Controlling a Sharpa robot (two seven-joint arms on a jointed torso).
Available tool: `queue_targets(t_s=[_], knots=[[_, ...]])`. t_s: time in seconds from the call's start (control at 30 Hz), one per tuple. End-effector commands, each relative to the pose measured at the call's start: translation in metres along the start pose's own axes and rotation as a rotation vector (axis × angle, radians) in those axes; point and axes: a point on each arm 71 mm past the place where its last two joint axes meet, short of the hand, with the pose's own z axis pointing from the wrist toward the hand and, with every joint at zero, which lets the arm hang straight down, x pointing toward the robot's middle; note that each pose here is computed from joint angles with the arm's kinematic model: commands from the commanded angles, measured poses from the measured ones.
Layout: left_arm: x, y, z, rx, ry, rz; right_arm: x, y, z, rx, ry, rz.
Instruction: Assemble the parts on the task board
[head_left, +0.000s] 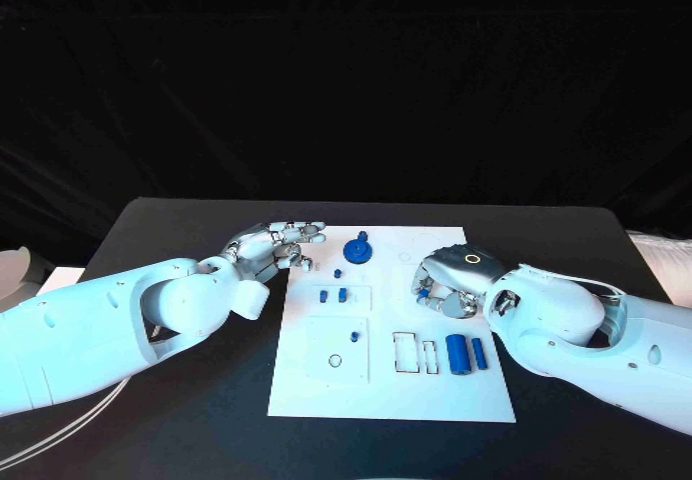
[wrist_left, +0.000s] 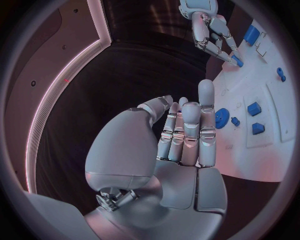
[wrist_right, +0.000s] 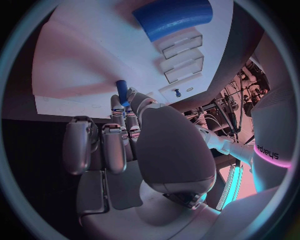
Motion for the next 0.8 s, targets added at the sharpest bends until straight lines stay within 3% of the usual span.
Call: queue_targets(t_s=[0.03, 0.3, 0.43, 0.63, 0.8], knots=[[0.0018, -0.0001, 0.0003, 0.002, 0.017, -0.001, -0.007, 0.002, -0.002, -0.026, -0.058, 0.006], [0.0018, 0.0004, 0.0, -0.001, 0.023, -0.003, -0.026, -0.002, -0.008, -0.019, -0.088, 0.068], [0.0019, 0.0003, 0.0001, 0.003, 0.024, -0.004, -0.034, 0.003, -0.012, -0.046, -0.087, 0.093], [0.0015, 0.0, 0.0002, 0.01, 0.02, -0.003, -0.04, 0.029, -0.013, -0.135, -0.091, 0.123], [0.0022, -0.0004, 0.0008, 0.019, 0.021, -0.003, -0.036, 0.064, -0.009, -0.237, -0.098, 0.161]])
